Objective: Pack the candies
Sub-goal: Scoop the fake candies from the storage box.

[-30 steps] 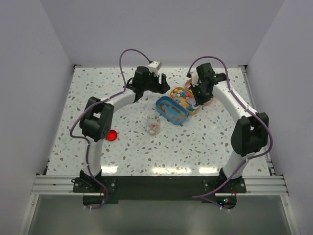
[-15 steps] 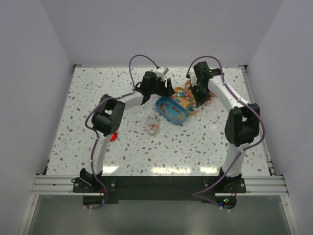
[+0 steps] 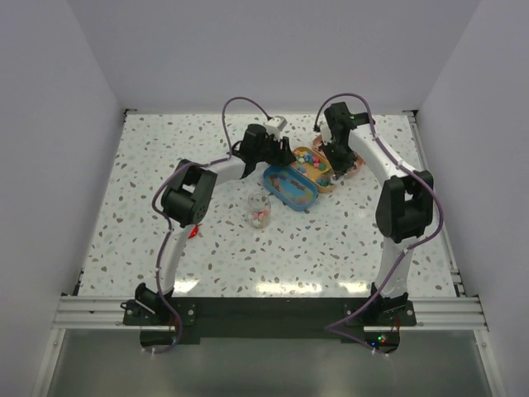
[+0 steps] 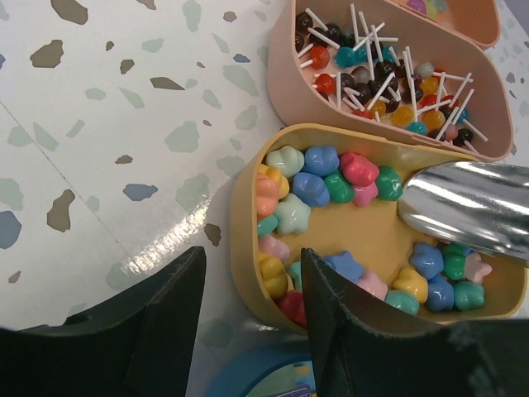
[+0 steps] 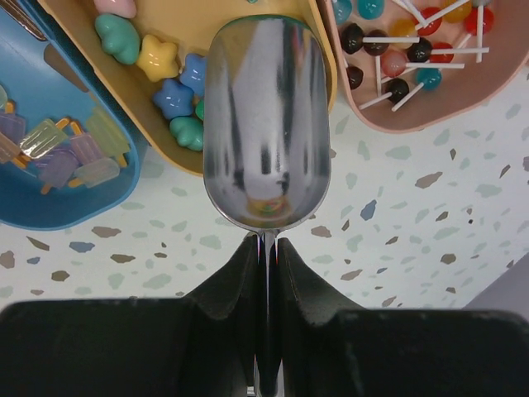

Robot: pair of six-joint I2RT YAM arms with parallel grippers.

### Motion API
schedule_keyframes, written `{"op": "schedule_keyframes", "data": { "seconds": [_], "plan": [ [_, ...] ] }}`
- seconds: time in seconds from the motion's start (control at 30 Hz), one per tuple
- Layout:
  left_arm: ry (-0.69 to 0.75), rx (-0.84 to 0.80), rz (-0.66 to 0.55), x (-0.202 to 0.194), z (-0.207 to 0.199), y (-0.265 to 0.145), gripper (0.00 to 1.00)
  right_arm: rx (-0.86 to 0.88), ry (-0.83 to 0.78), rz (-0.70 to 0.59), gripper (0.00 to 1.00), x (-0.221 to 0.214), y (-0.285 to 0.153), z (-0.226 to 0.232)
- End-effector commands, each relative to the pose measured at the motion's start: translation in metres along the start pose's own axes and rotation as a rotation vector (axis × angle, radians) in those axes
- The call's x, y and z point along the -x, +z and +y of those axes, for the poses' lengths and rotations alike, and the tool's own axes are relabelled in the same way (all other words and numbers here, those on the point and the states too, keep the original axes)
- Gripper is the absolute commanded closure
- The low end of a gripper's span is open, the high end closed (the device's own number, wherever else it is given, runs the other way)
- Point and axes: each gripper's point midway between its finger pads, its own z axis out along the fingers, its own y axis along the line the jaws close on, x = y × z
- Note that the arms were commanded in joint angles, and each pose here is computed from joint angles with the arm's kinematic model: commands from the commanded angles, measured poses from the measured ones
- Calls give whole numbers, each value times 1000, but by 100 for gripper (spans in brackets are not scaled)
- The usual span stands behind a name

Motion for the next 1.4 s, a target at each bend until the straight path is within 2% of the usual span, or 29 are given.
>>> {"op": "schedule_keyframes", "data": {
  "seconds": [0.0,0.27,0.47,0.87,1.13,1.37],
  "plan": [
    [34,-59,-66,24,-14,4,46,-28,-81,-43,100,16,2,-4],
    [46,-110,-71,26,-23,4,55,23,-220,-117,100,38,8,7],
    [51,-131,-67,26,-27,3,59,60,-261,-177,100,53,12,14],
    [59,-172,-71,29,-36,0,59,34,-403,-117,100,49,29,11],
    [67,-196,-79,34,-43,-2,61,81,-558,-156,100,54,31,26],
    [72,-214,-77,34,-50,-2,61,109,-605,-173,100,60,45,37]
  ]
}}
